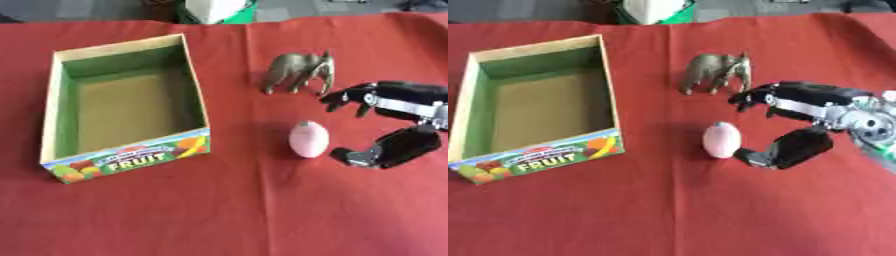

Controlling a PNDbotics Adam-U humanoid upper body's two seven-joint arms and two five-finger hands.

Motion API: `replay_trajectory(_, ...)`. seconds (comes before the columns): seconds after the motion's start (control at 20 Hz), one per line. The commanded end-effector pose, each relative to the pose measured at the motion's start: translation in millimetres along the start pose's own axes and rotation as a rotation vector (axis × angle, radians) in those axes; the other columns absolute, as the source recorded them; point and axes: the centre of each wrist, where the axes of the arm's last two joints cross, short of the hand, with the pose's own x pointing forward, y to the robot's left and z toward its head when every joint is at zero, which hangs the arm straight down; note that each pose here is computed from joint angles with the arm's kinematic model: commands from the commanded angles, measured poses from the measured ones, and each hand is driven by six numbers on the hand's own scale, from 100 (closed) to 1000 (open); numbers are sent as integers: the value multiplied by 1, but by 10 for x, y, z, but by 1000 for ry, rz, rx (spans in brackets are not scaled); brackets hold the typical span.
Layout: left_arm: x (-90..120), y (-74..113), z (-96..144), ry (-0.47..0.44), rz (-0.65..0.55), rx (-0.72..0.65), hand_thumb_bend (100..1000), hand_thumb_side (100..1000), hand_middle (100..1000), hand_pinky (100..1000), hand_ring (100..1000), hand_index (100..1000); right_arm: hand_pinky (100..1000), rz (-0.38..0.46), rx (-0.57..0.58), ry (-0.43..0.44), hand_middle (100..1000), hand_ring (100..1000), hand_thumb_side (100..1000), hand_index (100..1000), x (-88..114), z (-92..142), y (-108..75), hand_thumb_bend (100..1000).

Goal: Pick up objects on the table and place them in the box.

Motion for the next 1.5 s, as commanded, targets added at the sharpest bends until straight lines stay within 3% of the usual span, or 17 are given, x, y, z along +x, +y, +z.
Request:
replay_trajectory(0.05, 61, -7, -56, -30, 10, -13, 107, 861, 758, 770, 648, 862, 729, 29, 6, 25, 821, 905, 504, 987, -9, -12, -36, 408)
replay_trajectory(0.45, 63, -21, -48, -26, 16, -22, 103, 861, 754, 770, 647, 853, 704, 100, -60, 106, 809, 889, 542, 973, -126, -201, 7, 485)
replay_trajectory(0.9, 65, -27, -45, -25, 20, -25, 101, 861, 746, 770, 645, 845, 671, 164, -71, 151, 787, 882, 557, 951, -266, -337, 130, 490)
replay_trajectory(1.2, 64, -30, -43, -22, 21, -28, 100, 862, 743, 770, 644, 841, 655, 164, -34, 137, 637, 828, 552, 832, -263, -371, 200, 476)
replay_trajectory(1.5, 65, -36, -38, -18, 23, -32, 100, 863, 742, 770, 643, 840, 630, 143, -77, 142, 518, 766, 550, 703, -257, -382, 200, 412)
